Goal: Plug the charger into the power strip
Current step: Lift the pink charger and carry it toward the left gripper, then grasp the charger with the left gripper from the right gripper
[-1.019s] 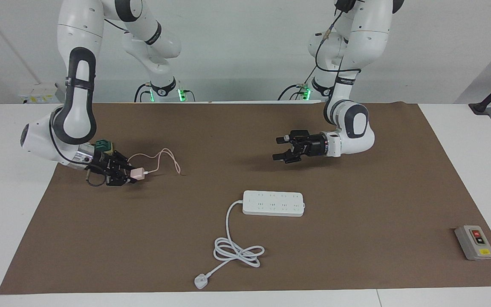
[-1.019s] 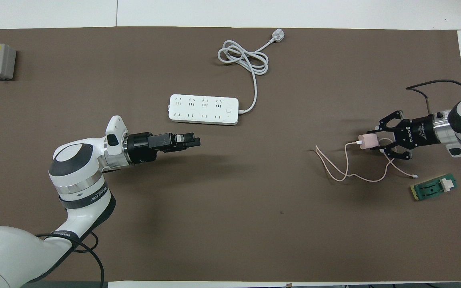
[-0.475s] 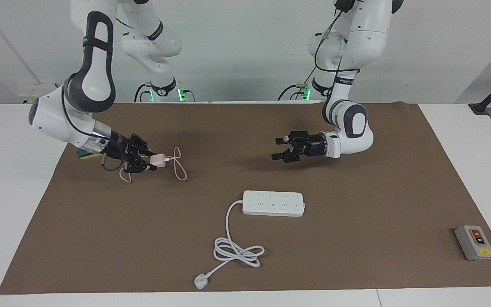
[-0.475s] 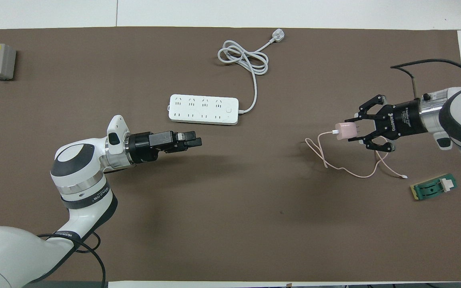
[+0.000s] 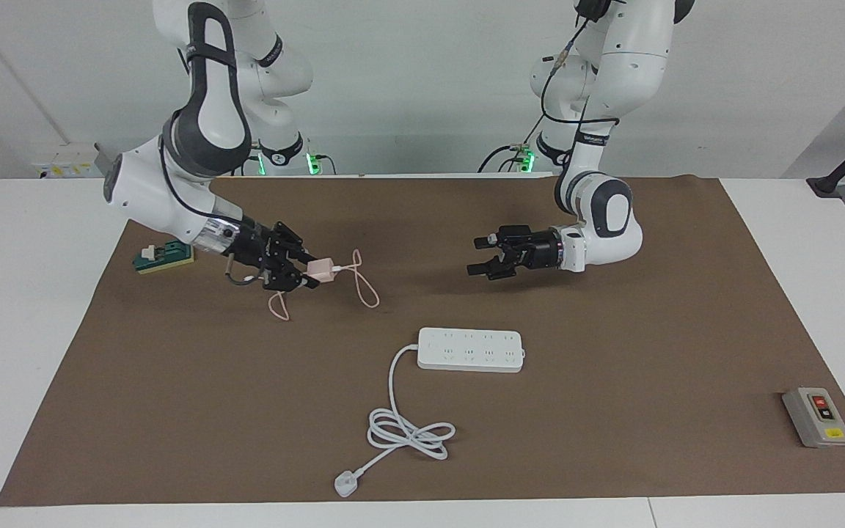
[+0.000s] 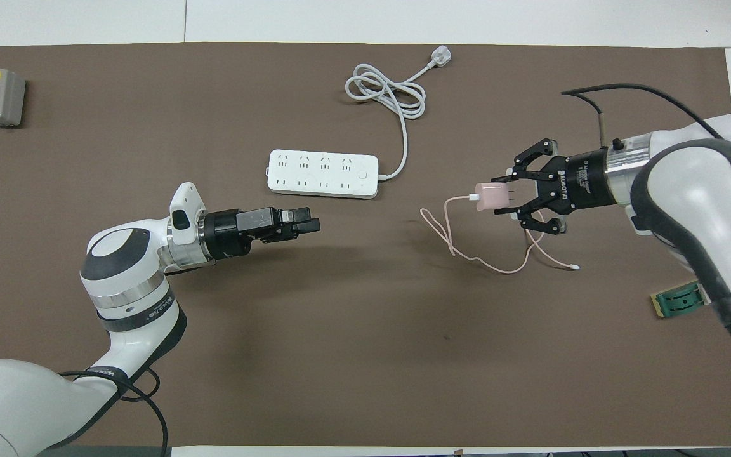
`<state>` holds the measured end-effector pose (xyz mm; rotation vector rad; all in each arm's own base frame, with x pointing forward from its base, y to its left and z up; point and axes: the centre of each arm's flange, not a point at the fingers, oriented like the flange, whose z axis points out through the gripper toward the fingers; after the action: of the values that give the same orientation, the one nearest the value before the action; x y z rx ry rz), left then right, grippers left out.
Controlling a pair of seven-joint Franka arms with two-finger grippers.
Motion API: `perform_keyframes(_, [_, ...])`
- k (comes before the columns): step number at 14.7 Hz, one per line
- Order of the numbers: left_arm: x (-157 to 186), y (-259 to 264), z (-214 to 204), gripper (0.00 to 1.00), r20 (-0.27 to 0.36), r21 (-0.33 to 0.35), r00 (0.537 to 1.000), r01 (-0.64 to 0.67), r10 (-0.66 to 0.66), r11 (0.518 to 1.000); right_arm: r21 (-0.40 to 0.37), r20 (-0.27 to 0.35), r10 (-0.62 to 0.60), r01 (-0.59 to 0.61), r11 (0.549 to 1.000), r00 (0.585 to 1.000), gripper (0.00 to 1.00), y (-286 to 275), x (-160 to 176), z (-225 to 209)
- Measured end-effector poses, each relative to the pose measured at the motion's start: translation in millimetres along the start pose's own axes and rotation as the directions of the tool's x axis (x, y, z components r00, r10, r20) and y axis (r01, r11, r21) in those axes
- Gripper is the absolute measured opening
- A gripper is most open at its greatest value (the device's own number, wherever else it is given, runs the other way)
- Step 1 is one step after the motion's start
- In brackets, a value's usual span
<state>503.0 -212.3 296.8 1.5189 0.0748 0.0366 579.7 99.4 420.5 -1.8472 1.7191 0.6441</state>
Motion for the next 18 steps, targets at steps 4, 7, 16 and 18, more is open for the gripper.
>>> perform_keyframes(4, [0.9,3.1,-0.4,1.0,-0.006,0.007,1.0,-0.008,0.008,1.0,0.047,-0.029,0.021,-0.02,0.999,0.999,0.47,0.3,-55.8,45.4])
perform_keyframes(7, [3.7,7.6,-0.3,1.0,-0.016,0.02,1.0,-0.02,0.021,1.0,0.062,-0.041,0.033,-0.031,0.998,0.999,0.47,5.6,-82.3,70.0])
perform_keyframes(16, [8.3,9.5,2.6,1.0,-0.034,0.053,0.999,-0.034,0.035,0.998,0.06,-0.045,0.047,-0.044,0.997,0.998,0.47,32.4,-134.8,124.8])
perform_keyframes(18, [8.4,10.1,3.8,1.0,-0.033,0.055,0.999,-0.035,0.037,0.998,0.076,-0.048,0.046,-0.043,0.996,0.998,0.47,35.8,-141.7,130.7])
